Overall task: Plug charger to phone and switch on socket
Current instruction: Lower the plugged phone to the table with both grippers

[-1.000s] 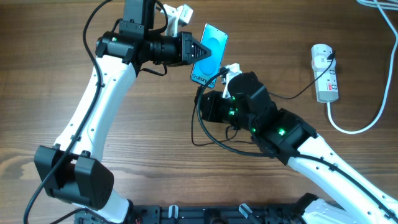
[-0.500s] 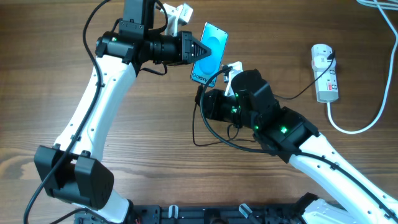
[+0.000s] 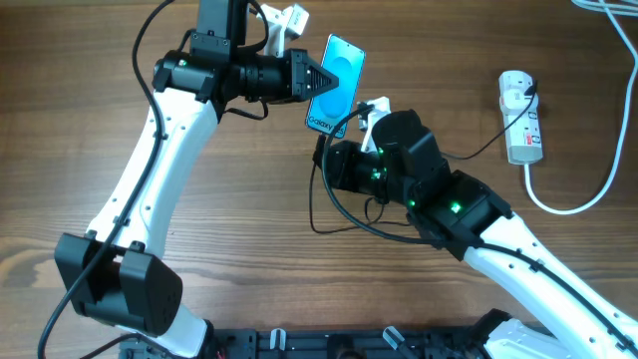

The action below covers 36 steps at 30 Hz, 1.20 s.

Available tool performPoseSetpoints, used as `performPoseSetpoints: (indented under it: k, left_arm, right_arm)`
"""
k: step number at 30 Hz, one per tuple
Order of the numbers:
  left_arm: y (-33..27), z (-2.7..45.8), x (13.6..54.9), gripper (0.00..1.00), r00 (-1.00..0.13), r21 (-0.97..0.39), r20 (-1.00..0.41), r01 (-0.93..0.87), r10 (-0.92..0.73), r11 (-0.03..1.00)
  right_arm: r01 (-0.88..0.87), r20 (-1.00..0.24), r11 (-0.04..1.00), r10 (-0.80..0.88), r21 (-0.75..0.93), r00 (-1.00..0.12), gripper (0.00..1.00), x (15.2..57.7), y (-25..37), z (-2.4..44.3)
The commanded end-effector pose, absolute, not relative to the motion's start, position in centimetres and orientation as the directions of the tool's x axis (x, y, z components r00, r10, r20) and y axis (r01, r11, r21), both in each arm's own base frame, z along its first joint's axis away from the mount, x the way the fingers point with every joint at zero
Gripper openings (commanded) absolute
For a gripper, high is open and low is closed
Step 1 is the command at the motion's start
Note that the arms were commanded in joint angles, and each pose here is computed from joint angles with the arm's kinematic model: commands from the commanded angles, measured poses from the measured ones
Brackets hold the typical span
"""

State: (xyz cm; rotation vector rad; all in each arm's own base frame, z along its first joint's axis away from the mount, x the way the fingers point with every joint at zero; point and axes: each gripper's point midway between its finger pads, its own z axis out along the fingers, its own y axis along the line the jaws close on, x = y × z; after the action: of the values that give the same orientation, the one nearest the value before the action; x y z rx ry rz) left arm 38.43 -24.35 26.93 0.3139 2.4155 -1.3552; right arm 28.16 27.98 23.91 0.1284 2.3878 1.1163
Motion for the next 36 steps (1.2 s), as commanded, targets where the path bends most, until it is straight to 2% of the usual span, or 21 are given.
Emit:
performPoseSetpoints:
  k: [1,8,14,15,18,20,21,24,27,28,30,32,36]
  left_arm:
    - [-25.1,27.3,37.4,0.04,-0.916,-0.796,-0.396,0.374,0.057,0.477]
    - [-25.0,27.2,37.4,0.04,-0.918,-0.797,-0.392,0.370,0.057,0.477]
    - [-25.0,27.2,37.3,0.04,-0.919,-0.798,-0.390,0.368,0.057,0.478]
    - [-25.0,27.2,37.3,0.04,-0.919,-0.797,-0.390,0.368,0.057,0.478]
    - [-24.9,27.1,37.5,0.04,-0.918,-0.792,-0.392,0.366,0.053,0.489]
    - [-24.4,26.4,38.2,0.04,-0.918,-0.766,-0.396,0.350,0.032,0.539]
    - [-23.8,25.7,38.9,0.04,-0.924,-0.745,-0.382,0.303,-0.007,0.595]
    - [-22.6,24.3,39.7,0.04,-0.927,-0.695,-0.372,0.245,-0.046,0.677]
    - [-21.2,21.3,40.1,0.04,-0.946,-0.629,-0.318,0.159,-0.066,0.761]
    - [-21.1,19.9,39.9,0.04,-0.960,-0.625,-0.272,0.128,-0.062,0.770]
    - [-21.1,16.6,39.6,0.04,-0.984,-0.612,-0.171,0.064,-0.053,0.788]
    - [-21.6,12.5,38.9,0.04,-0.998,-0.589,-0.056,0.006,-0.033,0.808]
    - [-22.4,9.1,39.4,0.04,-1.000,-0.577,-0.014,-0.005,-0.015,0.817]
  right_arm:
    - [-0.089,-0.479,0.678,0.414,0.729,-0.774,0.05,31.5,25.2,26.1]
    - [-0.095,-0.516,0.689,0.436,0.719,-0.737,0.05,32.3,24.7,26.7]
    - [-0.096,-0.528,0.705,0.426,0.703,-0.735,0.09,32.3,24.5,26.4]
    - [-0.096,-0.527,0.706,0.424,0.702,-0.736,0.13,32.3,24.5,26.4]
    - [-0.084,-0.512,0.713,0.410,0.696,-0.755,0.32,31.8,24.4,25.8]
    - [-0.118,-0.511,0.716,0.363,0.688,-0.779,0.36,31.2,24.9,25.5]
    - [-0.139,-0.509,0.719,0.328,0.681,-0.796,0.37,30.7,25.1,25.2]
    - [-0.098,-0.467,0.747,0.302,0.657,-0.831,0.44,29.7,24.6,23.6]
    - [-0.045,-0.410,0.797,0.260,0.602,-0.874,0.67,28.1,23.4,21.3]
    - [-0.024,-0.392,0.817,0.250,0.576,-0.886,0.81,27.6,22.8,20.4]
    - [0.022,-0.361,0.853,0.244,0.521,-0.900,0.95,26.7,21.6,19.1]
    - [0.051,-0.354,0.877,0.246,0.478,-0.902,0.99,26.4,20.6,18.4]
    - [0.055,-0.348,0.880,0.244,0.472,-0.905,1.00,26.2,20.5,18.1]
